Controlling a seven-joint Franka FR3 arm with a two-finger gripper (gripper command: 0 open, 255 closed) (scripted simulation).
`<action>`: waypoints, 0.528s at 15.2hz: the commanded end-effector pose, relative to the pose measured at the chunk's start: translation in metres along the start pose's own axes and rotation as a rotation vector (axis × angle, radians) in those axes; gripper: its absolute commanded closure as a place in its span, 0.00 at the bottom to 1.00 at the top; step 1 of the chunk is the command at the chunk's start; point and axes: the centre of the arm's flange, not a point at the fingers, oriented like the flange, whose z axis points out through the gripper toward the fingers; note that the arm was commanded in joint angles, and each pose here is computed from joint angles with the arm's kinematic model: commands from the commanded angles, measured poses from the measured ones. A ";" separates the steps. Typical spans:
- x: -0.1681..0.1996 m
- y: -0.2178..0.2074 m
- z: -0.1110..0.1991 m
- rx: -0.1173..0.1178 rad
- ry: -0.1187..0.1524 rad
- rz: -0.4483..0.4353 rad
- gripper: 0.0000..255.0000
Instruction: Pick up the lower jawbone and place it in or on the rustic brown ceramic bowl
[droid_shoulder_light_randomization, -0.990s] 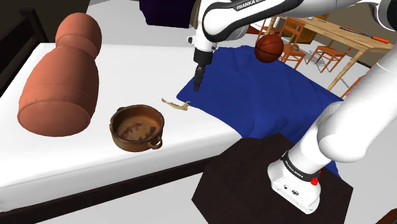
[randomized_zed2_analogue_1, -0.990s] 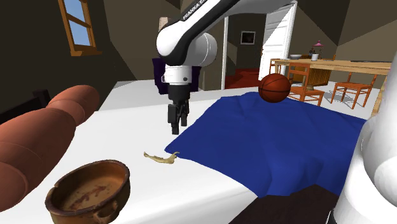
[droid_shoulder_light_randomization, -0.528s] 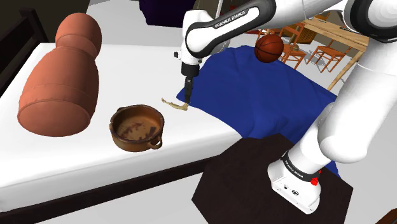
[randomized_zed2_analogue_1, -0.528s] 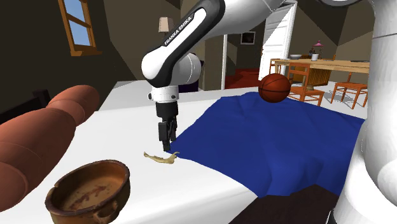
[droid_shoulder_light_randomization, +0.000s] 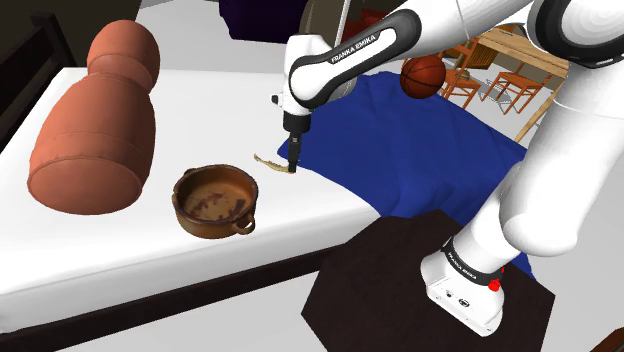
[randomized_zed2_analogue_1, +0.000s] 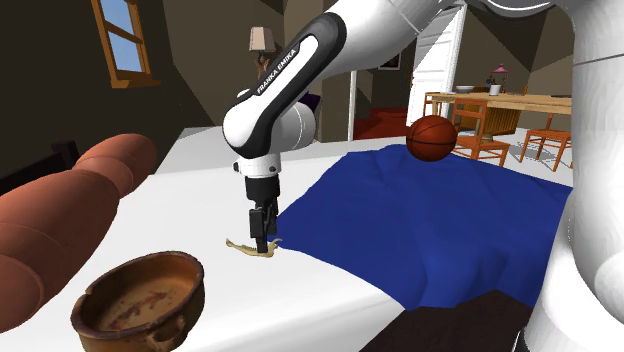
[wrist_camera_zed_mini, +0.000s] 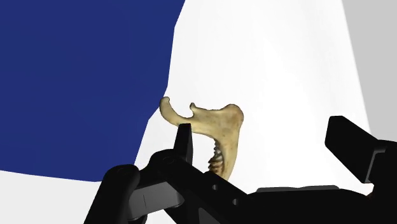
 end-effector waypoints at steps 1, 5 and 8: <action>0.000 0.000 0.001 0.000 0.000 0.000 0.00; 0.000 0.000 0.001 0.000 0.000 0.000 0.00; 0.000 0.000 0.001 0.000 0.000 0.000 1.00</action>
